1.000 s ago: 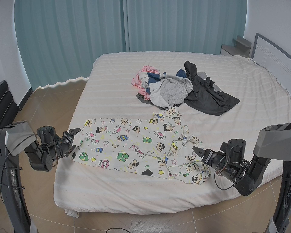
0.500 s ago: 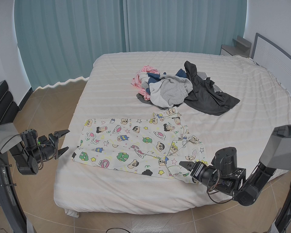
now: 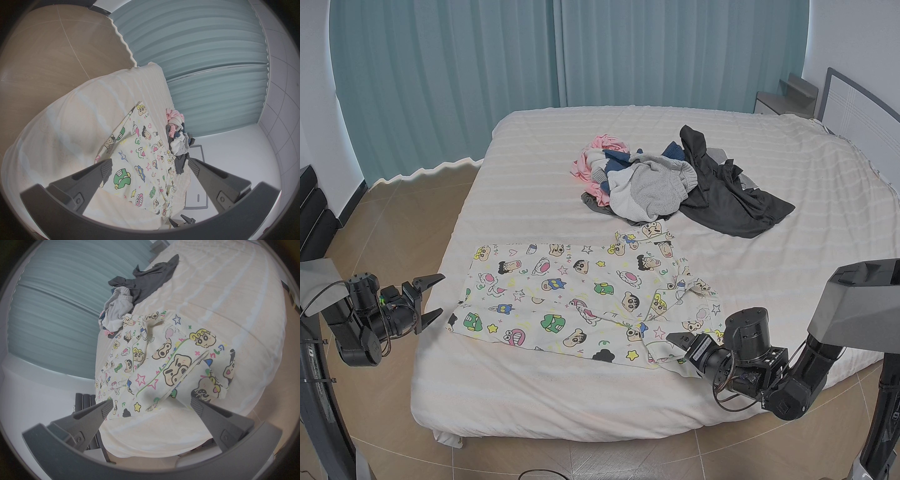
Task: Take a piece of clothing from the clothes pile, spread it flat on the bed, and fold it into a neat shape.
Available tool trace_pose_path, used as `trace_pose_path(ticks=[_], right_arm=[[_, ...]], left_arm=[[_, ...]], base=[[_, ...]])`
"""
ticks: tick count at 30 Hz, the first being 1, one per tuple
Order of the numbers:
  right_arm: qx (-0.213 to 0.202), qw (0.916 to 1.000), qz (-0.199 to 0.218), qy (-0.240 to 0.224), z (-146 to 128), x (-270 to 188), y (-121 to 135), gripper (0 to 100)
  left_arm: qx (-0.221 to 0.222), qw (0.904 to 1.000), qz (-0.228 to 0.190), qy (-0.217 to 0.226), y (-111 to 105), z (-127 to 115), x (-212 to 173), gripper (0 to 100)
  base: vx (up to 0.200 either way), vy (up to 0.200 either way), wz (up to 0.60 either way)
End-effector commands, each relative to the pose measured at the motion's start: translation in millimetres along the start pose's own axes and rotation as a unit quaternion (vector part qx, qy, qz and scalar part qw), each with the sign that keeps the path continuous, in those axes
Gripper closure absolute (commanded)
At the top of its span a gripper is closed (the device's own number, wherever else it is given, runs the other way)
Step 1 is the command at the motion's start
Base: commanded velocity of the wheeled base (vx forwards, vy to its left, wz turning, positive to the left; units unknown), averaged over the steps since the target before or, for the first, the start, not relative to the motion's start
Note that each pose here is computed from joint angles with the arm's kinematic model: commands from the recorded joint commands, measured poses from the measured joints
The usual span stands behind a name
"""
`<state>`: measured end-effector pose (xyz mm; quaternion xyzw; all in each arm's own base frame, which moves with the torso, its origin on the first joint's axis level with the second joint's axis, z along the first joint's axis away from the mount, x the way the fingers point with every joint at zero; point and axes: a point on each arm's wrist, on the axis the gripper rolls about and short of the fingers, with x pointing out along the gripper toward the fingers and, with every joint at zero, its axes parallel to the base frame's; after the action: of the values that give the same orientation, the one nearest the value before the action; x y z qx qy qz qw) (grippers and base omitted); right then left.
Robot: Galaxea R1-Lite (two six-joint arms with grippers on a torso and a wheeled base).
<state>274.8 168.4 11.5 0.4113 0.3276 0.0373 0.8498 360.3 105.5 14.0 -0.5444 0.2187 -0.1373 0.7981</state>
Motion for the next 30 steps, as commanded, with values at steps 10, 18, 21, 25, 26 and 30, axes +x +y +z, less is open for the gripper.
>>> trace_pose_path(ticks=[10,18,21,25,26,30], right_arm=[[0.065,0.9979,-0.004,-0.007,3,18,7,0],[0.086,0.9963,0.003,0.002,3,15,16,0],[0.086,0.9963,0.006,0.003,2,15,18,0],[0.085,0.9963,0.003,0.005,1,21,17,0],[0.085,0.9964,0.002,0.006,0,22,18,0],[0.083,0.9964,-0.009,0.01,-2,28,17,0]], left_arm=[[0.002,1.0,0.004,0.001,2,-3,4,0],[0.009,0.9999,0.006,0.002,3,-4,4,0],[0.021,0.9997,0.01,0.005,7,-7,5,0],[0.037,0.9991,0.018,0.004,9,-11,7,0],[0.038,0.9991,0.02,0.002,9,-12,8,0],[0.038,0.999,0.024,-0.001,10,-13,10,0]], base=[[0.0,0.0,0.0],[0.0,0.0,0.0],[0.0,0.0,0.0],[0.0,0.0,0.0],[0.0,0.0,0.0],[0.0,0.0,0.0]])
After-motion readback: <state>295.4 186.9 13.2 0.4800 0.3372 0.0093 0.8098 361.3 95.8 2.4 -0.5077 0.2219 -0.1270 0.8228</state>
